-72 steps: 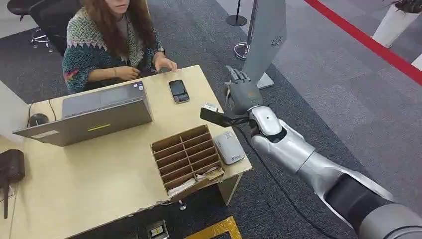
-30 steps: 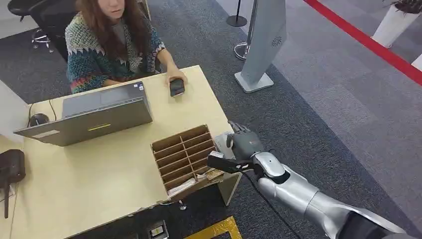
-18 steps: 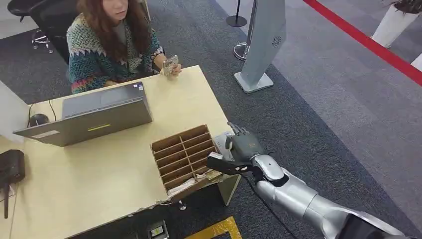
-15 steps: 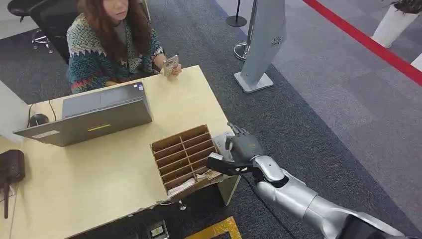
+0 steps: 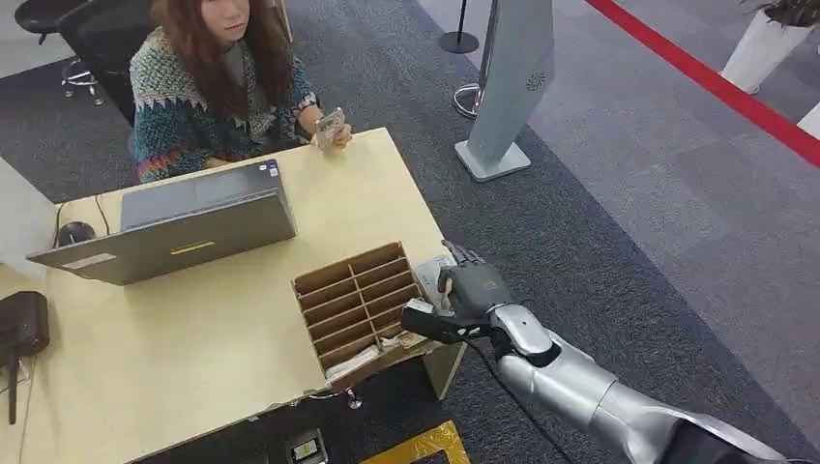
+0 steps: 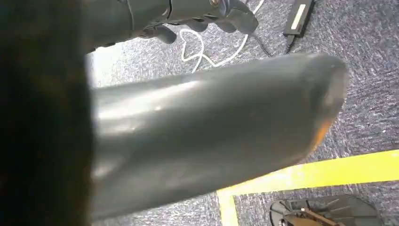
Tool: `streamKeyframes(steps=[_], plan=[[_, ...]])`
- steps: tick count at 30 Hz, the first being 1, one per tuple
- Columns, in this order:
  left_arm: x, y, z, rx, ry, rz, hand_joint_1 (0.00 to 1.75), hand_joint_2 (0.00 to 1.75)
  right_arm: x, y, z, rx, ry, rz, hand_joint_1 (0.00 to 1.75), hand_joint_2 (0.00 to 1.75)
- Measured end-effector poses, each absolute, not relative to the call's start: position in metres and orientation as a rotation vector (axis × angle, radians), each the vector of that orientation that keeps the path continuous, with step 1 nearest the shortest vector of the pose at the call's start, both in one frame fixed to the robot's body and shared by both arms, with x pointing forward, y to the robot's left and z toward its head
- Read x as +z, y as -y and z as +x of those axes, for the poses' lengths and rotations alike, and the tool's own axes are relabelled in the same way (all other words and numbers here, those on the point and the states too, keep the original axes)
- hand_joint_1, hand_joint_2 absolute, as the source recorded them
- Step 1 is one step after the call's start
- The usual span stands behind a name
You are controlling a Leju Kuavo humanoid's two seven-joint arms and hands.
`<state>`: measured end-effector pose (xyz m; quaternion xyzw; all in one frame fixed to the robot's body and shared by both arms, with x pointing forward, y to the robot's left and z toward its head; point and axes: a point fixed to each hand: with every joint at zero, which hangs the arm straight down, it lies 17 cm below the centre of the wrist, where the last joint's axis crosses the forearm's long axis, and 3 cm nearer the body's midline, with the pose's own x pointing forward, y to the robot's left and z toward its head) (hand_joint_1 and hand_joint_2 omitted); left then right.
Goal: Pass the card to the sensor for recognition and then transmit it.
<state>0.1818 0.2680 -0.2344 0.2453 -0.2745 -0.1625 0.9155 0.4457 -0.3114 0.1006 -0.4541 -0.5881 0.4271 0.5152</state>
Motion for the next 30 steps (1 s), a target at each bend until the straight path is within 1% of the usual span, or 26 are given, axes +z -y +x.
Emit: streamKeyframes(steps=[7, 18, 25, 30], plan=[[-0.234, -0.269, 0.182, -0.335, 0.565, 0.506, 0.00, 0.00, 0.117, 0.319, 0.457, 1.051, 1.414, -1.149, 1.75, 1.75], [-0.229, -0.263, 0.199, -0.380, 0.597, 0.505, 0.00, 0.00, 0.231, 0.320, 0.505, 1.059, 1.535, -1.341, 1.75, 1.75], [-0.224, -0.258, 0.215, -0.418, 0.619, 0.503, 0.00, 0.00, 0.304, 0.302, 0.528, 1.089, 1.620, -1.429, 1.75, 1.75], [-0.221, -0.255, 0.223, -0.436, 0.632, 0.497, 0.00, 0.00, 0.342, 0.273, 0.541, 1.146, 1.684, -1.437, 1.75, 1.75]])
